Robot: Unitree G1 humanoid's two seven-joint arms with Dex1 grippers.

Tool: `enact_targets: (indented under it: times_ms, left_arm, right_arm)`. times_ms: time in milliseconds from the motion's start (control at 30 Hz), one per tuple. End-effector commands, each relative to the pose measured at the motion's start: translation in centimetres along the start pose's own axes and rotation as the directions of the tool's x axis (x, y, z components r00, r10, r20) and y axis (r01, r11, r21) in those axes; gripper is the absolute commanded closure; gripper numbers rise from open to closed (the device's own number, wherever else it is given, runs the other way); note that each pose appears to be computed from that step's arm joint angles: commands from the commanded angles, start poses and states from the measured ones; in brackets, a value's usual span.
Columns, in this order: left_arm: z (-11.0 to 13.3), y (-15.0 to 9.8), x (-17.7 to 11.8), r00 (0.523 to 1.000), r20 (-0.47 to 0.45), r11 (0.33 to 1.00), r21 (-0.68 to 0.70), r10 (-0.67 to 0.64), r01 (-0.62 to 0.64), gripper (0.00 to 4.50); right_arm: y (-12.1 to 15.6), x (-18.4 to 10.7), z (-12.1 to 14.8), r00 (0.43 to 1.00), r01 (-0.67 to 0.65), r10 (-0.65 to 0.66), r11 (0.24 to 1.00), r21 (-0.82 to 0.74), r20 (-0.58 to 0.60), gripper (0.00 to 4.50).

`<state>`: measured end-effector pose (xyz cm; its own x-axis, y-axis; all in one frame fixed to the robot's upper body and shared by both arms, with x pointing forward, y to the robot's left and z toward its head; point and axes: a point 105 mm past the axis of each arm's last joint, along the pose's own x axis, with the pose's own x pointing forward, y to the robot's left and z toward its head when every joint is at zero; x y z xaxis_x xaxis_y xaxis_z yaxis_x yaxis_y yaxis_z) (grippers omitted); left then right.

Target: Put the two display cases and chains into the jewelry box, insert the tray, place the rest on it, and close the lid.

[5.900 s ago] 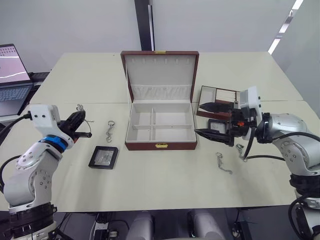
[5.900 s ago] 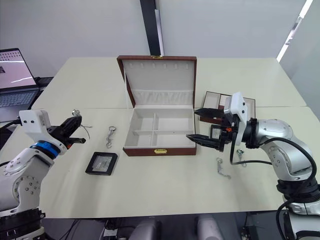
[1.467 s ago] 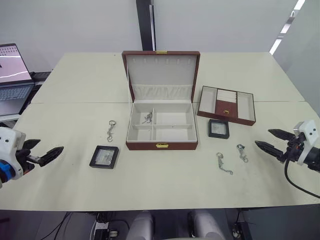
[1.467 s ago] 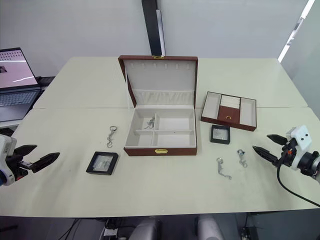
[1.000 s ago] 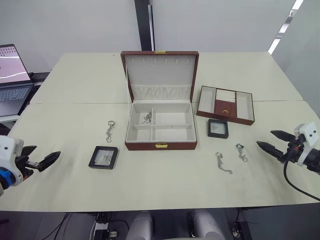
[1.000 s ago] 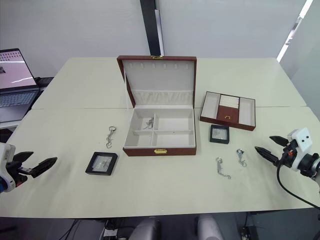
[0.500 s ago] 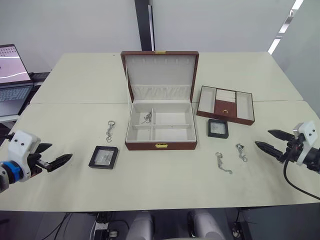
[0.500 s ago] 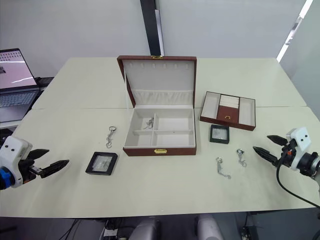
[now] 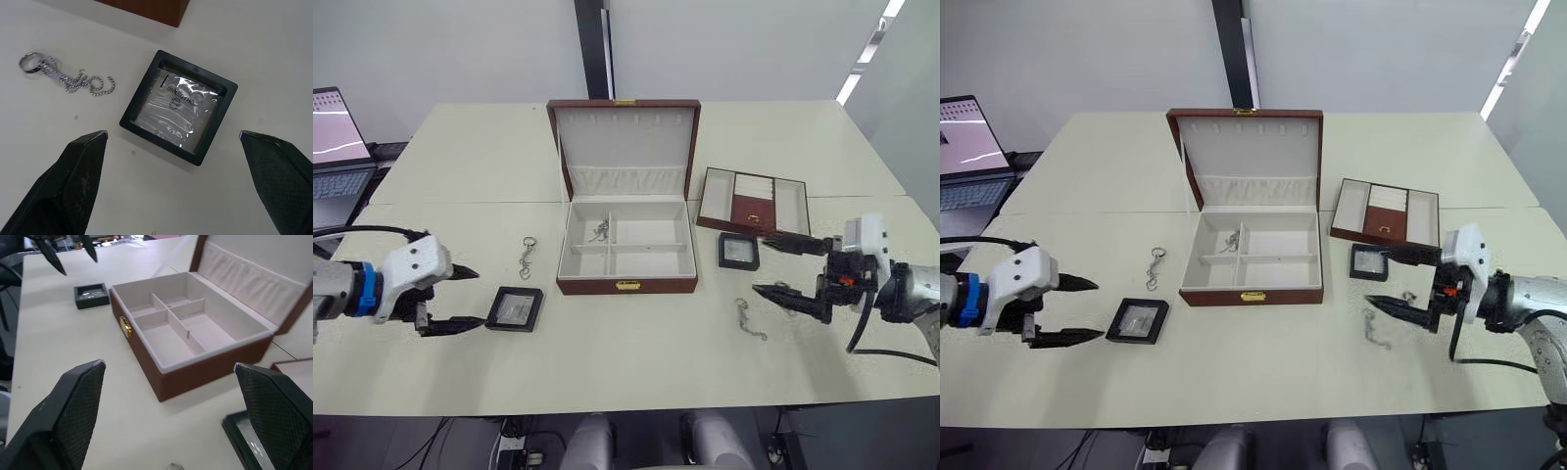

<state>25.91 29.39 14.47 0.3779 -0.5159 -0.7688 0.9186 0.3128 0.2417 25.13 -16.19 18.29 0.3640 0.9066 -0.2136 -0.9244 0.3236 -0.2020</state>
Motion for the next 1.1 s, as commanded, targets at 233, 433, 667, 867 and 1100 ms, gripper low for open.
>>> enact_targets:
  times_ms: [233, 433, 667, 867, 1100]
  left_arm:
    - [0.5, -0.7, 1.8, 0.994, -0.032, 0.989, 0.103, -0.102, 0.104, 0.01]
    - [0.1, -1.6, 3.1, 0.992, -0.027, 0.986, 0.105, -0.125, 0.128, 0.01]
    - [-0.5, -1.9, 3.5, 0.992, -0.051, 0.987, 0.105, -0.119, 0.123, 0.01]
    - [-0.4, -1.9, 3.7, 0.993, -0.039, 0.988, 0.107, -0.108, 0.112, 1.44]
    - [-0.2, -1.8, 3.7, 0.994, -0.037, 0.988, 0.109, -0.105, 0.108, 3.33]
  right_arm:
    - [2.0, 1.4, 0.6, 0.998, -0.057, 0.057, 0.996, -0.061, -0.006, 0.00]
    - [2.2, 1.6, 0.0, 0.999, -0.040, 0.040, 0.999, -0.037, -0.004, 0.00]
    - [2.0, 1.7, 0.0, 1.000, -0.029, 0.029, 0.999, -0.033, -0.005, 0.00]
    - [2.0, 2.0, 0.1, 1.000, -0.030, 0.030, 0.999, -0.030, -0.003, 0.00]
    - [1.8, 2.1, 0.4, 1.000, -0.028, 0.028, 0.999, -0.029, 0.002, 0.00]
